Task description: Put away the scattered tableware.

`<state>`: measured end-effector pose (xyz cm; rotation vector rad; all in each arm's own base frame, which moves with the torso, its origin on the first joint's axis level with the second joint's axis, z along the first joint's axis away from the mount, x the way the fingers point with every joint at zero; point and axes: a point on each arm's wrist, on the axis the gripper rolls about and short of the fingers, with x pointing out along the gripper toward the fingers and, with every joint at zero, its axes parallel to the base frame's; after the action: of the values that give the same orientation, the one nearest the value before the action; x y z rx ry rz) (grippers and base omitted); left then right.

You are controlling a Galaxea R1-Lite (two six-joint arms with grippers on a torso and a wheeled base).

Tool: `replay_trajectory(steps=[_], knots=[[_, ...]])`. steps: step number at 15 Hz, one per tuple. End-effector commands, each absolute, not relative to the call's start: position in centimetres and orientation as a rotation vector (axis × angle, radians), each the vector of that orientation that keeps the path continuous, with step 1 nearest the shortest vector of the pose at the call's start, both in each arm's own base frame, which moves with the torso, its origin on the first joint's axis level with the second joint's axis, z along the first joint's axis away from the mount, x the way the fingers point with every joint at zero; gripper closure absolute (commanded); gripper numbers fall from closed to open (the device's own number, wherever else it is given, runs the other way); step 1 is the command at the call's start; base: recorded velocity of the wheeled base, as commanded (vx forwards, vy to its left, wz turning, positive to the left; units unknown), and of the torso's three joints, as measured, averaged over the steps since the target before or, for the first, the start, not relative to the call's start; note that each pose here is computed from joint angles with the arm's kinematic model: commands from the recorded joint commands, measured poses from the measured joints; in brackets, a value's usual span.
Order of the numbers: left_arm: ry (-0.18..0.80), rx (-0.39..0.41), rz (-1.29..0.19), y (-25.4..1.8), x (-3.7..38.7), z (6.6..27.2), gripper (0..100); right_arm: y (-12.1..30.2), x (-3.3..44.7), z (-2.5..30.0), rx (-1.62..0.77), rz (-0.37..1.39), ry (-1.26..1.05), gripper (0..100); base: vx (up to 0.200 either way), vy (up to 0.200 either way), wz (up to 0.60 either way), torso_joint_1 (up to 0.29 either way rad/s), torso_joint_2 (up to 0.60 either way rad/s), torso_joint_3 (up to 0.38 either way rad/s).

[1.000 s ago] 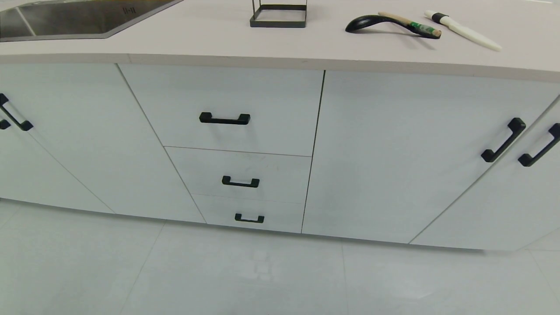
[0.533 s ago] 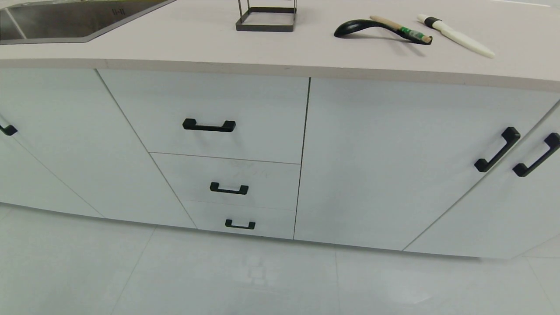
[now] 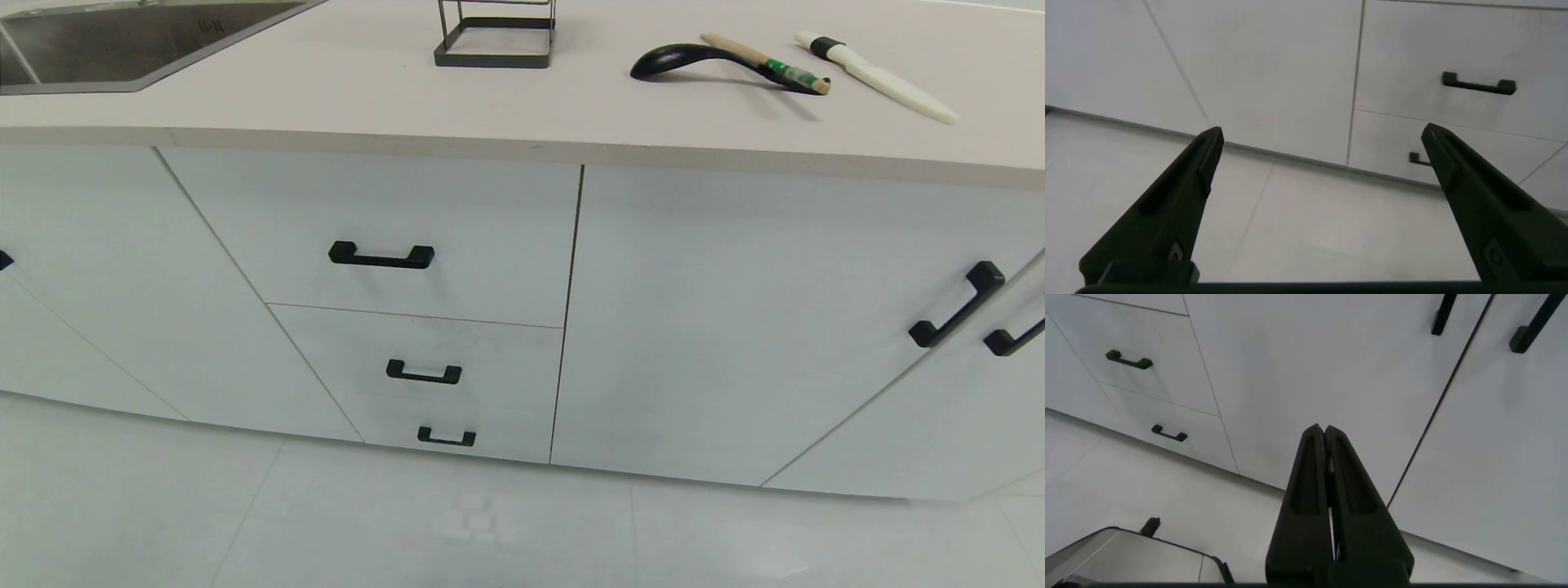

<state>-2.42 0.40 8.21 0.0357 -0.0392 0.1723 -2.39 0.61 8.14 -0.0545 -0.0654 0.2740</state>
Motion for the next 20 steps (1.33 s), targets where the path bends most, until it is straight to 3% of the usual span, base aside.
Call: replay_trajectory(steps=[1, 3, 5, 6, 8, 11, 13, 14, 17, 18, 19, 20], knots=[[-0.039, 0.030, 0.163, 0.4, -2.4, 8.2, 0, 0.6, -2.4, 8.1, -0.055, 0.275, -0.064, 100, 0.000, 0.000, 0.00, 0.000, 0.00, 0.000], [-0.078, 0.011, 0.073, 0.2, -2.4, 8.6, 0, 0.6, -2.4, 8.1, -0.054, 0.275, -0.064, 100, 0.000, 0.000, 0.00, 0.000, 0.00, 0.000], [-0.336, 0.067, -0.054, -0.2, -4.1, 13.7, 0, 0.6, -2.4, 8.1, -0.054, 0.276, -0.064, 100, 0.000, 0.000, 0.00, 0.000, 0.00, 0.000], [-0.371, 0.129, -0.164, -0.5, -4.8, 16.2, 0, 0.6, -2.4, 8.1, -0.055, 0.276, -0.065, 100, 0.000, 0.000, 0.00, 0.000, 0.00, 0.000], [-0.340, 0.207, -0.328, -0.9, -4.0, 17.9, 0, 0.6, -2.4, 8.2, -0.054, 0.275, -0.066, 100, 0.000, 0.000, 0.00, 0.000, 0.00, 0.000], [-0.152, 0.189, -0.530, -1.2, -1.0, 16.8, 0, 0.6, -2.4, 8.2, -0.054, 0.276, -0.066, 100, 0.000, 0.000, 0.00, 0.000, 0.00, 0.000], [-0.070, 0.186, -0.669, -1.4, 0.7, 17.1, 0, 0.6, -2.4, 8.2, -0.055, 0.275, -0.066, 100, 0.000, 0.000, 0.00, 0.000, 0.00, 0.000], [-0.051, 0.247, -0.744, -1.5, 1.7, 17.2, 0, 0.6, -2.4, 8.2, -0.054, 0.275, -0.066, 100, 0.000, 0.000, 0.00, 0.000, 0.00, 0.000], [-0.001, 0.550, -0.996, -3.0, 5.2, 16.1, 0, 0.6, -2.4, 8.1, -0.055, 0.276, -0.065, 100, 0.000, 0.000, 0.00, 0.000, 0.00, 0.000], [-0.001, 0.755, -1.083, -3.9, 7.0, 15.0, 0, 0.6, -2.4, 8.1, -0.054, 0.275, -0.064, 100, 0.000, 0.000, 0.00, 0.000, 0.00, 0.000], [0.006, 0.882, -1.145, -4.4, 8.0, 14.1, 0, 0.6, -2.4, 8.1, -0.055, 0.275, -0.064, 100, 0.000, 0.000, 0.00, 0.000, 0.00, 0.000], [0.027, 0.924, -1.162, -4.6, 8.2, 13.8, 0, 0.6, -2.4, 8.2, -0.054, 0.275, -0.066, 100, 0.000, 0.000, 0.00, 0.000, 0.00, 0.000]])
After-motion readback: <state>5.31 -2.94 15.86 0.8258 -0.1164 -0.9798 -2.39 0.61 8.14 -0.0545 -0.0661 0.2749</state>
